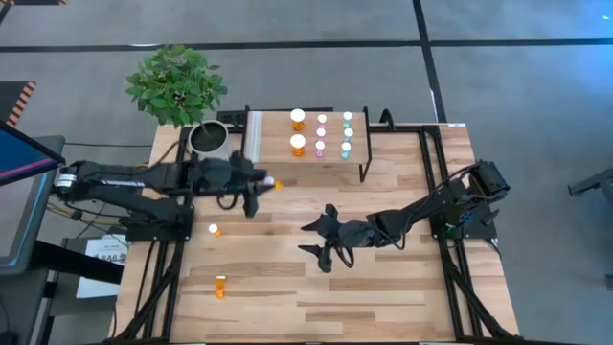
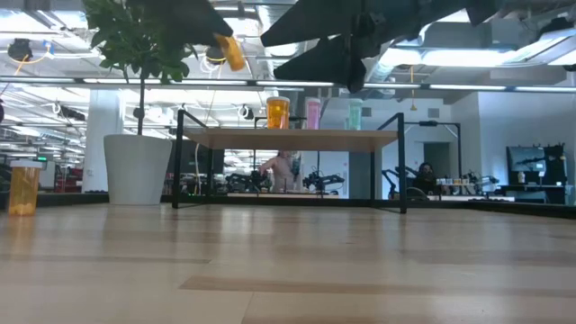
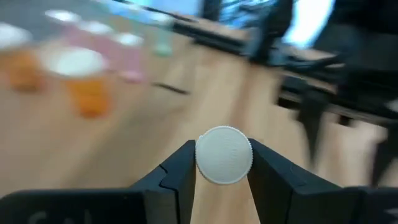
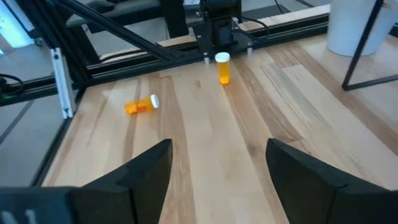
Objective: Pick and place medicine bottles onto shelf by color
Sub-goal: Put the right small orange pill bottle on the shelf
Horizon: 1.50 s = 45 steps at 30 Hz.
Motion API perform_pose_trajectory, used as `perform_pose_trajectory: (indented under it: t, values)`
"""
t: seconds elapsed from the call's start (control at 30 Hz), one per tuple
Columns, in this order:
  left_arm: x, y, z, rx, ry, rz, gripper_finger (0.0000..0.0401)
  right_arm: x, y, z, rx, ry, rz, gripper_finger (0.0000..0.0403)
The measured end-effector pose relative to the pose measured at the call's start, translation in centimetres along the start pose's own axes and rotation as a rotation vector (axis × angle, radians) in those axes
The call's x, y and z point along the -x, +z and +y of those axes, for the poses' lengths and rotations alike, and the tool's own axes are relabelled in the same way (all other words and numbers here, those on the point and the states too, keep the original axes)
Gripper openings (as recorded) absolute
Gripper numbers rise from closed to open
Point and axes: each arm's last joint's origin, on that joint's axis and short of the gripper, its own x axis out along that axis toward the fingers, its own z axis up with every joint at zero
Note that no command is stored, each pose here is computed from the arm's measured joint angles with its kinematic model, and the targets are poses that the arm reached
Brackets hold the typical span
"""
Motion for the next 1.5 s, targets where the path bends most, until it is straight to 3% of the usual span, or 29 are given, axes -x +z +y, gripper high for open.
perform_pose_trajectory:
  t: [0.23,0.47,0.87,1.1,1.5]
  values:
    - [-0.3,5.2,2.5,-0.059,0.236,0.079,0.011,-0.1,0.1,-0.3,-0.009,-0.008,0.0,0.0282]
    - [-2.9,7.3,7.9,-0.02,0.4,0.159,0.011,-0.1,0.0,-0.2,-0.008,-0.006,0.003,0.0282]
    - [-6.8,5.8,17.1,0.12,0.471,0.307,0.011,-0.1,0.0,-0.2,-0.007,-0.007,0.005,0.0282]
    - [-7.9,5.6,18.4,0.118,0.46,0.29,0.011,-0.1,0.0,-0.2,-0.007,-0.007,0.005,0.0282]
    - [-8.1,5.7,18.5,0.104,0.456,0.272,0.0117,-0.1,-0.1,-0.3,-0.004,-0.011,0.012,0.0282]
